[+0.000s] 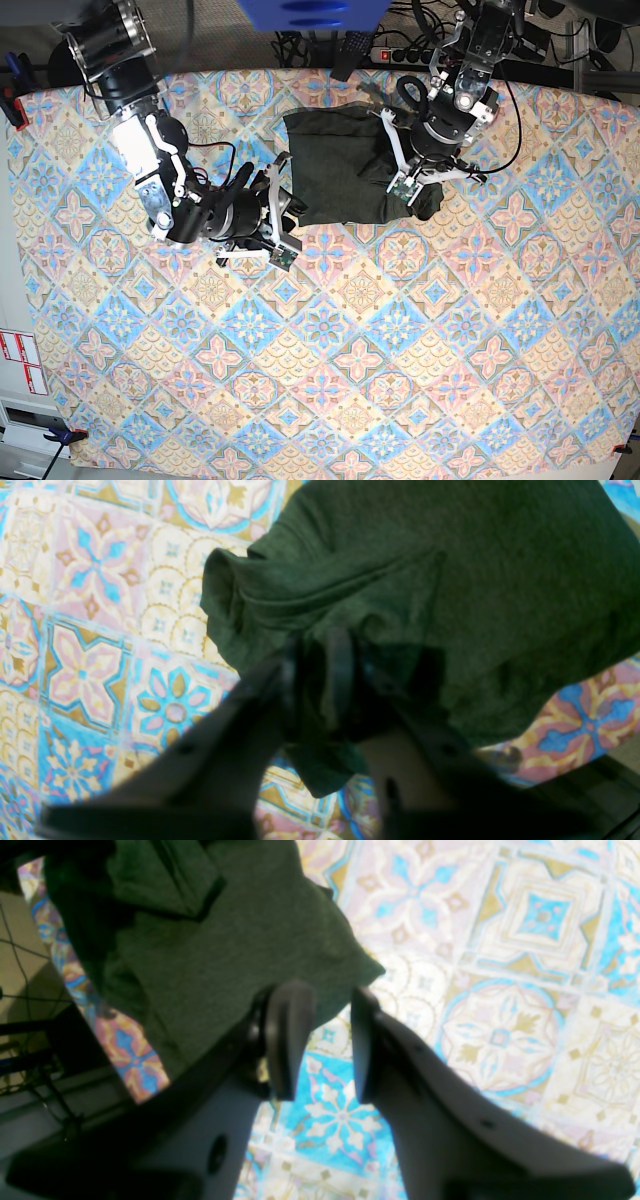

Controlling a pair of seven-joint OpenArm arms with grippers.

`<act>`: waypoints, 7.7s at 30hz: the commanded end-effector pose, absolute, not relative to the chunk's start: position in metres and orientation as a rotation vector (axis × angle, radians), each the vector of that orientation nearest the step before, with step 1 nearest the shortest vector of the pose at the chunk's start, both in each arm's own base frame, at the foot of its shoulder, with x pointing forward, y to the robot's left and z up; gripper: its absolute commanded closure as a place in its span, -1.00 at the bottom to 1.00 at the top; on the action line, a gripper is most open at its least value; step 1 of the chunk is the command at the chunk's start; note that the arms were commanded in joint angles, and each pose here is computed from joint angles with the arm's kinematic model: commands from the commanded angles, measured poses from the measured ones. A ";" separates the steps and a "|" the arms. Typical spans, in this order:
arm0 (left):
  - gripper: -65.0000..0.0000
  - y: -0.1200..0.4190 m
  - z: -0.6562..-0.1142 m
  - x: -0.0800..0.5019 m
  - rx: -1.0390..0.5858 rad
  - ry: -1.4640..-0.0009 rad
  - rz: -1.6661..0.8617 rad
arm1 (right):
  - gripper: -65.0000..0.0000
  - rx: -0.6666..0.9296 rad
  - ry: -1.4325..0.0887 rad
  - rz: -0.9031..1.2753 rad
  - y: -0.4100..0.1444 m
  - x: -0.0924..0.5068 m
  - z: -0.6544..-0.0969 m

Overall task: Fold the T-shirt properly
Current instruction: 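Move the left gripper onto the bundle and grasp its edge, then pull the grasped bundle edge outward with the left gripper, then release, then grasp the bundle edge nearest the right gripper and lift it, then hold the bundle with both grippers and rotate it on the table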

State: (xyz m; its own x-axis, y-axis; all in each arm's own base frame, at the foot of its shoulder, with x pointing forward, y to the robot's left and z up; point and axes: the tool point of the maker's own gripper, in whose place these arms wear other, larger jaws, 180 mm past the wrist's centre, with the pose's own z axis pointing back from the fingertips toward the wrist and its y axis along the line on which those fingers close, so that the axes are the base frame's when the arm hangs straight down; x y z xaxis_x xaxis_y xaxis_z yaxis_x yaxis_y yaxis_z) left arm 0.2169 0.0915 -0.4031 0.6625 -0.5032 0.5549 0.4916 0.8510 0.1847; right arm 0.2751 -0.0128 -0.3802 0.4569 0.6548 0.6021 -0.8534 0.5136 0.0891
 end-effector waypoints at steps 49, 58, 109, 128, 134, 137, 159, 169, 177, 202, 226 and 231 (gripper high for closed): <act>-0.32 0.059 -0.384 0.211 -0.015 -0.839 -0.642 | 0.47 0.416 -0.590 0.967 -0.010 0.284 -0.369; -0.13 0.051 -0.416 0.207 0.014 -0.766 -0.727 | 0.47 0.416 -0.593 0.968 -0.010 0.284 -0.368; 0.59 0.164 -0.398 0.179 -0.075 -0.731 0.054 | 0.47 0.418 -0.583 0.973 -0.008 0.283 -0.371; 0.26 0.205 -0.424 0.129 -0.075 -0.594 0.221 | 0.47 0.433 -0.560 1.013 0.001 0.273 -0.375; 0.28 0.229 -0.412 0.132 -0.022 -0.630 0.251 | 0.47 0.444 -0.497 1.074 0.013 0.260 -0.390; 0.43 0.218 -0.402 0.136 -0.047 -0.654 0.222 | 0.53 0.403 -0.499 1.152 0.023 0.264 -0.389; 1.00 0.170 -0.449 0.144 -0.183 -0.565 0.114 | 0.81 0.377 -0.518 1.349 0.124 0.250 -0.400; 1.00 0.123 -0.454 0.165 -0.280 -0.570 0.031 | 0.81 0.417 -0.564 1.308 0.133 0.279 -0.404; 1.00 0.122 -0.461 0.160 -0.279 -0.546 0.030 | 0.81 0.363 -0.456 1.278 0.106 0.286 -0.436; 1.00 0.122 -0.478 0.255 -0.115 -0.612 -0.197 | 0.81 0.040 -0.372 1.337 -0.011 0.288 -0.461; 1.00 0.095 -0.419 0.350 -0.105 -0.797 -0.346 | 0.81 0.033 -0.577 1.280 -0.012 0.269 -0.392; 1.00 0.146 -0.428 0.328 -0.053 -0.773 -0.211 | 0.82 0.049 -0.589 1.277 -0.007 0.265 -0.390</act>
State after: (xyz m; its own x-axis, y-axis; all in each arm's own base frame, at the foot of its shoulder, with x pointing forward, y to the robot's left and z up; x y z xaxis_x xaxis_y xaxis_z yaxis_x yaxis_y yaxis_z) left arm 0.3089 0.1499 -0.4486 0.7491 -0.1726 0.6396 0.2043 0.9786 0.0248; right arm 0.2573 -0.0159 -0.4028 0.1866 0.8985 0.3974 -0.9145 0.3066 -0.2638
